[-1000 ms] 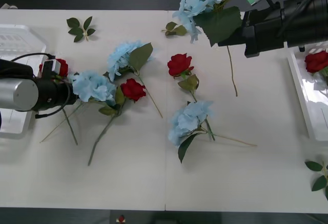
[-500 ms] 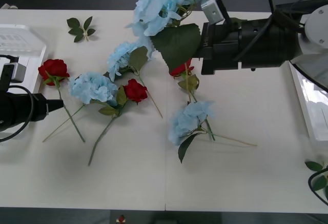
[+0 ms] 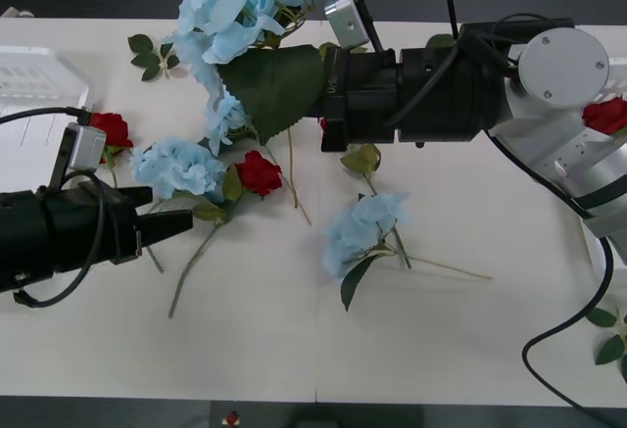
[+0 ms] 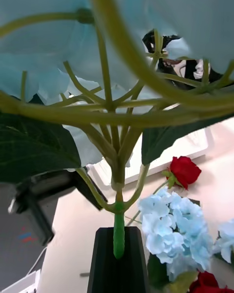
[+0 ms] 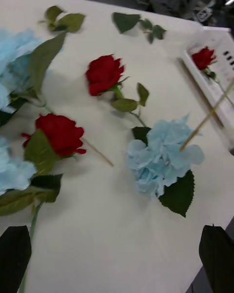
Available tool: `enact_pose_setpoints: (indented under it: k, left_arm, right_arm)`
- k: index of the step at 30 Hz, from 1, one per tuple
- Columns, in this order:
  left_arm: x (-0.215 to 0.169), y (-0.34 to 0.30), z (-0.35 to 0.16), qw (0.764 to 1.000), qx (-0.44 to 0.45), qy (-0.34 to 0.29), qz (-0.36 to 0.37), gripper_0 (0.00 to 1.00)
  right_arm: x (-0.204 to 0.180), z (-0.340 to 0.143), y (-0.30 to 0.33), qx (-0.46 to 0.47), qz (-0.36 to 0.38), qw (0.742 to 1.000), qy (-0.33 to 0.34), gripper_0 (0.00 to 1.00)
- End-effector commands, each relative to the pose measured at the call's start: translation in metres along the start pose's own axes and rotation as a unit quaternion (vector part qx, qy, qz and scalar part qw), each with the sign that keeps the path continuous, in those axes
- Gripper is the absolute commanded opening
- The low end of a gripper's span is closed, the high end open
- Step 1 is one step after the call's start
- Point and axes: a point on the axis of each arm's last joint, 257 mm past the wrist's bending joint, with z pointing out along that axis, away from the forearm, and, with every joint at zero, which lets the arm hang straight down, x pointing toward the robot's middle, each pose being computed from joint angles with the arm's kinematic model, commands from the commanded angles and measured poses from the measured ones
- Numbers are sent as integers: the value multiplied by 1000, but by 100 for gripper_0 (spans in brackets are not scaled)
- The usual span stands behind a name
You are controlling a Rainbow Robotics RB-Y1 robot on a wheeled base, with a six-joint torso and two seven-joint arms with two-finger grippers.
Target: Put the red flowers into the right box and the blue flowers into the left box
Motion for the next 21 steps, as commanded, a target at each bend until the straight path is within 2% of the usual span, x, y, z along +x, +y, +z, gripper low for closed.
enact_pose_setpoints:
  k: [1,13,21]
  left_arm:
    - [-17,-29,10,998,43,-34,22,100]
    - [-42,-73,69,972,129,-139,140,100]
    - [-56,-78,85,966,135,-162,151,100]
  right_arm:
    - [-29,10,8,-8,-36,999,-27,0]
    - [-42,22,21,-27,-9,998,-55,0]
    - [-39,25,24,-30,1,998,-52,0]
